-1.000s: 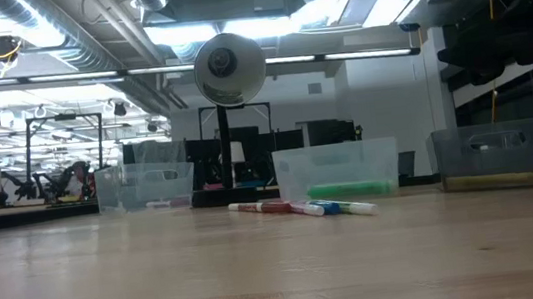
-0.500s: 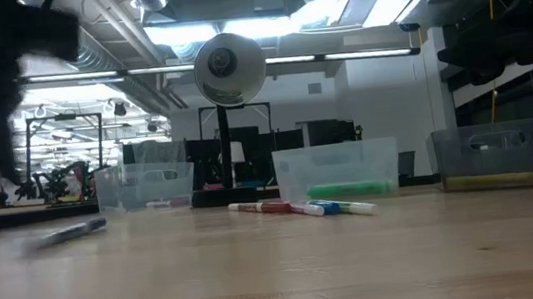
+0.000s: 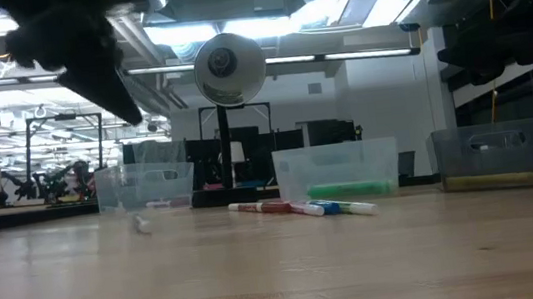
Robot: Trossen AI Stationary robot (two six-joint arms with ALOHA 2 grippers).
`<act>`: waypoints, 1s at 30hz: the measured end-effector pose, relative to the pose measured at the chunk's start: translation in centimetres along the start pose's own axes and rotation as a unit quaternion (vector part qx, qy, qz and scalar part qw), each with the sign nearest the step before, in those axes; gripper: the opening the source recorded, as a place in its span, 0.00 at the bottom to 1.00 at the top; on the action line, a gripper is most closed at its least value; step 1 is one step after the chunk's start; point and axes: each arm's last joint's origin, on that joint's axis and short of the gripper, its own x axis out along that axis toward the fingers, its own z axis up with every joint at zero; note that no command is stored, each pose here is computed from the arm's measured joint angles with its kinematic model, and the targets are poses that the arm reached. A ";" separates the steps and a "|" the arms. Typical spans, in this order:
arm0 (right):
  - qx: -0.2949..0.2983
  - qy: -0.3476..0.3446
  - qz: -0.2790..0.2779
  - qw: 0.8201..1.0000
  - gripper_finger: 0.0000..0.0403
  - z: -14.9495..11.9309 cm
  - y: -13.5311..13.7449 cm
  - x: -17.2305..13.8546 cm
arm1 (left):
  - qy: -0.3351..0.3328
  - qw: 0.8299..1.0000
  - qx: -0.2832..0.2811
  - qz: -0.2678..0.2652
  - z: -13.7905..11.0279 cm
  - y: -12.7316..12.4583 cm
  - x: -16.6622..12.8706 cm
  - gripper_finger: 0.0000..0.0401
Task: Pick & Place Markers
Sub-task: Put the bottom blue marker in the left transparent bin
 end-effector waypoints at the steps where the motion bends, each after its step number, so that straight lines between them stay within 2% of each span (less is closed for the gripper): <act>1: 0.000 0.000 0.000 1.000 0.48 0.0 0.0 0.0 | 0.008 1.000 0.024 -0.007 0.2 0.2 0.4 0.06; 5: 0.000 0.000 0.000 1.000 0.48 0.0 0.0 0.0 | 0.047 0.992 0.113 -0.024 1.0 1.4 2.3 0.15; 9: 0.000 0.000 0.000 1.000 0.48 0.0 0.0 0.0 | 0.080 0.974 0.205 -0.050 1.5 2.7 4.1 0.25; 14: 0.000 0.000 0.000 1.000 0.48 0.0 0.0 0.0 | 0.086 0.936 0.328 -0.095 2.1 3.8 6.2 0.35; 19: 0.000 0.000 0.000 1.000 0.48 0.0 0.0 0.0 | 0.058 0.889 0.443 -0.103 2.9 4.1 8.2 0.39; 22: 0.000 0.000 0.000 1.000 0.48 0.0 0.0 0.0 | 0.036 0.873 0.473 -0.112 3.3 4.0 9.9 0.39; 27: 0.000 0.000 0.000 1.000 0.48 0.0 0.0 0.0 | 0.048 0.842 0.519 -0.136 2.7 3.8 12.9 0.36; 30: 0.000 0.000 0.000 1.000 0.48 0.0 0.0 0.0 | 0.066 0.838 0.524 -0.139 2.4 3.8 14.1 0.34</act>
